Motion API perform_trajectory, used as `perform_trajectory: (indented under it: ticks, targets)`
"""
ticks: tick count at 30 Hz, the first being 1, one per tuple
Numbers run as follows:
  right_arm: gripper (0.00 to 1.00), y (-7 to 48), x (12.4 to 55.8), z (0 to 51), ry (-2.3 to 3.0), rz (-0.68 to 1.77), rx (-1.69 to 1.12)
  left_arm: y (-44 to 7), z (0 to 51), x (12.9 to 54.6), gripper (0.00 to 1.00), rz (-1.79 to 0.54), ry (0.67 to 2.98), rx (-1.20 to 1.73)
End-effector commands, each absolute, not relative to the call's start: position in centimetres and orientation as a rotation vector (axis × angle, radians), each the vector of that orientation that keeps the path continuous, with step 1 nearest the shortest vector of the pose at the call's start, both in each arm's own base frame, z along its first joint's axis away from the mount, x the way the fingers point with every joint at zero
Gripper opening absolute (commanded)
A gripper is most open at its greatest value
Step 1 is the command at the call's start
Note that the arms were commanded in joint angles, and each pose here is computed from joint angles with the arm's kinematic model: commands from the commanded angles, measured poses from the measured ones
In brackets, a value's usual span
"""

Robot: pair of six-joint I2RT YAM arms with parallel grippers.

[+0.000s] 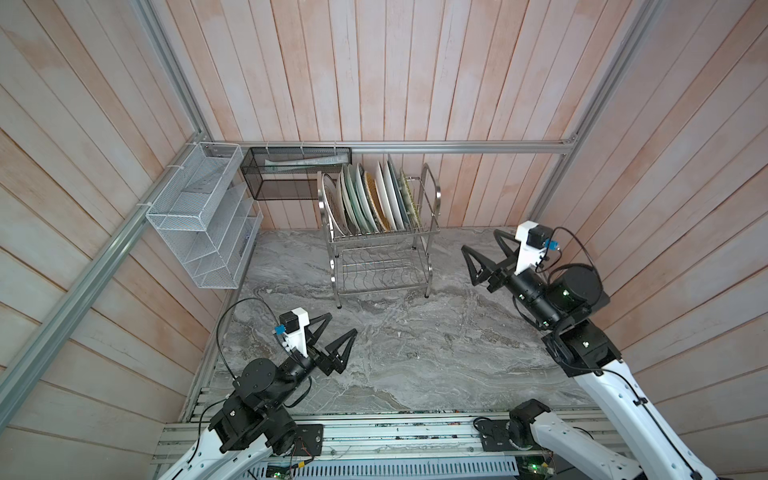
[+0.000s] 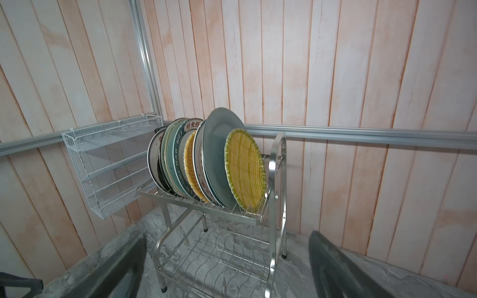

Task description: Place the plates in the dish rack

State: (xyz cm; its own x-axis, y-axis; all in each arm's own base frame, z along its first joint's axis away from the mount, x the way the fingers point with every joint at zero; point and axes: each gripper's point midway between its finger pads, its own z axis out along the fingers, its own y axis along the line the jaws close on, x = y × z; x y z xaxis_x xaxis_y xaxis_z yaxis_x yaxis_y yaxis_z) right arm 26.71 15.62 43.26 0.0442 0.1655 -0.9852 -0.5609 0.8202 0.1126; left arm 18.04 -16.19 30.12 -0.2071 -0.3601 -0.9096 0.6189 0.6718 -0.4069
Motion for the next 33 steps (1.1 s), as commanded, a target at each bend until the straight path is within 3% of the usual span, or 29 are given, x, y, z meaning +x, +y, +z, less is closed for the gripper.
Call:
perform_trajectory:
  ticks: [1, 7, 14, 23, 33]
  targets:
    - [0.98, 13.7, 27.5, 40.4, 1.467, 0.495, -0.248, -14.6, 30.8, 19.9, 1.00, -0.875, 1.538, 0.036]
    - [0.98, 12.2, 29.0, 32.3, 1.557, 0.439, -0.153, -10.4, 28.3, 23.8, 1.00, -0.503, 1.621, -0.208]
    - [0.98, 9.1, 31.0, 26.3, 1.572, 0.351, -0.042, -6.2, 25.9, 26.7, 1.00, -0.108, 1.543, -0.273]
    - [0.98, 3.5, 33.1, 21.5, 1.598, 0.241, 0.129, 2.7, 20.8, 29.1, 1.00, 0.025, 1.569, -0.433]
    - [0.98, 1.7, 34.0, 18.8, 1.637, 0.131, 0.118, 4.4, 16.5, 31.3, 1.00, 0.165, 1.606, -0.327]
